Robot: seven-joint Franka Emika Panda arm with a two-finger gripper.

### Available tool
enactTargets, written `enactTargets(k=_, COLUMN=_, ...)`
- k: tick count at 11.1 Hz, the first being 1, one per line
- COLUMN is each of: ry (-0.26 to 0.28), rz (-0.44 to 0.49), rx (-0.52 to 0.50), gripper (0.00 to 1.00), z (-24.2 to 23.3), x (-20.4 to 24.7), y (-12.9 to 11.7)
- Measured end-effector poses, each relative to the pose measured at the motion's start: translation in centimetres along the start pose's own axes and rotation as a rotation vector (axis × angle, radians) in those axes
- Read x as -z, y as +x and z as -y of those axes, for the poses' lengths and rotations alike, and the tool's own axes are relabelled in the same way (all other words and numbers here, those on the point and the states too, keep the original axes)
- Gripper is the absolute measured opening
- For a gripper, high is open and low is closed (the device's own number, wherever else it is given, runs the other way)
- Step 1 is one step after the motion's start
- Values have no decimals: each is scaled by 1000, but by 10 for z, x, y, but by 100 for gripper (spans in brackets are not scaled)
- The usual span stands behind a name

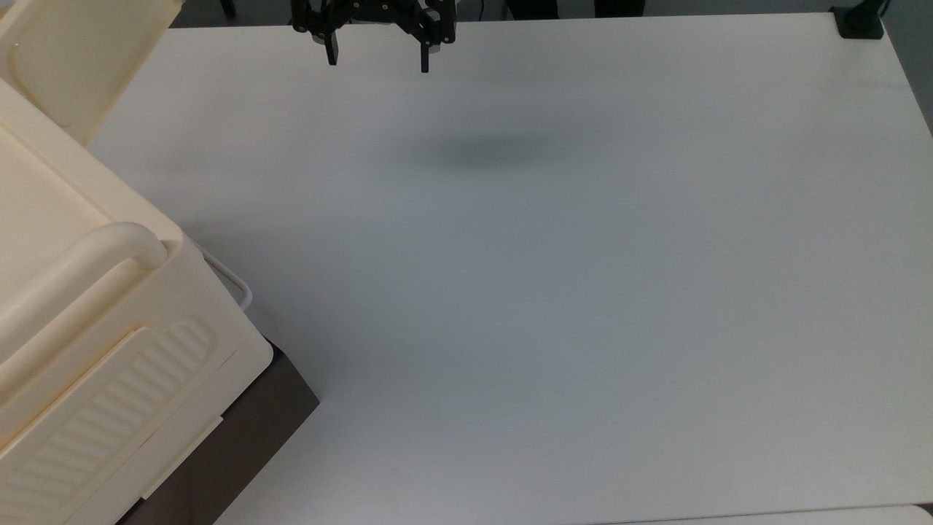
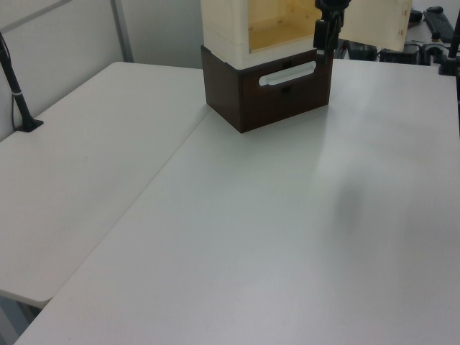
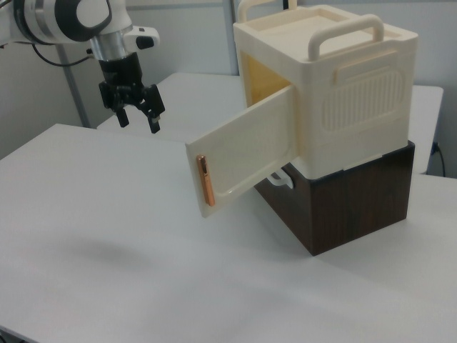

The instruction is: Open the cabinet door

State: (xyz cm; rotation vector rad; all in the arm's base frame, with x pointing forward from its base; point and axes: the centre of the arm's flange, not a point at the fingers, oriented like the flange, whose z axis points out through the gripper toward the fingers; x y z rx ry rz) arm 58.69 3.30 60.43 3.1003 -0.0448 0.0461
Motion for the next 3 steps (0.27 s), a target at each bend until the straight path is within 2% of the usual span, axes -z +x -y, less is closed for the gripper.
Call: enactTargets(k=3, ry=0, rz=6, rx=-2, gripper=100, z=-1, x=0, y=-5)
